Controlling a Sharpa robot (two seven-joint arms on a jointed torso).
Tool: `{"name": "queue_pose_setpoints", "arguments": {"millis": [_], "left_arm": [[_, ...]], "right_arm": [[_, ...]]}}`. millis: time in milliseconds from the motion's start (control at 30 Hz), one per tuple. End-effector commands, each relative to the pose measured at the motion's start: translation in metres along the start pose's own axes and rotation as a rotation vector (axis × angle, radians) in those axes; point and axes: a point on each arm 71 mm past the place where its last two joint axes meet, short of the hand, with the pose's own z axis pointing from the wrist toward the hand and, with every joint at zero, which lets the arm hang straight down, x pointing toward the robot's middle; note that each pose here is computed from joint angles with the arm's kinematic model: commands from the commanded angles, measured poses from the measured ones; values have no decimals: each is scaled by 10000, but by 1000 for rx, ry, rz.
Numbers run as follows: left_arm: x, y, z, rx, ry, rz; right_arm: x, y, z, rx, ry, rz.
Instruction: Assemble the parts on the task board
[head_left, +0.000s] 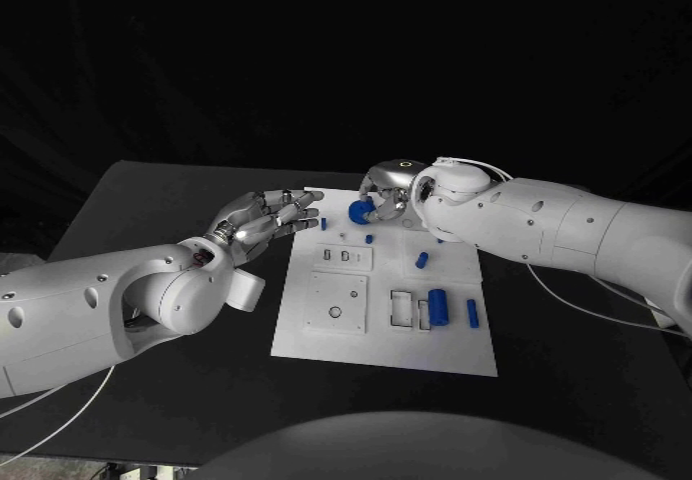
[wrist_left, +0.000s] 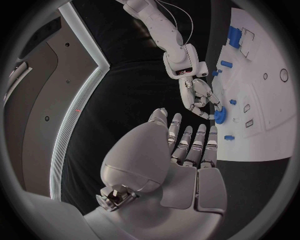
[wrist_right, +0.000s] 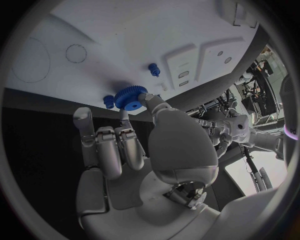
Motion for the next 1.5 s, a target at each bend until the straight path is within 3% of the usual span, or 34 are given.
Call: {"name": "queue_pose_setpoints", "arguments": {"millis": [33, 633, 1500], "left_arm": [[27, -9, 3, 7, 19, -3], [23, -8, -3, 5, 18, -3], [28, 8, 13, -2, 20, -3]], "right_arm": [[74, 8, 18, 4, 50, -16], [122, -31, 28, 23, 68, -19], [194, -54, -109, -4, 57, 6]]}}
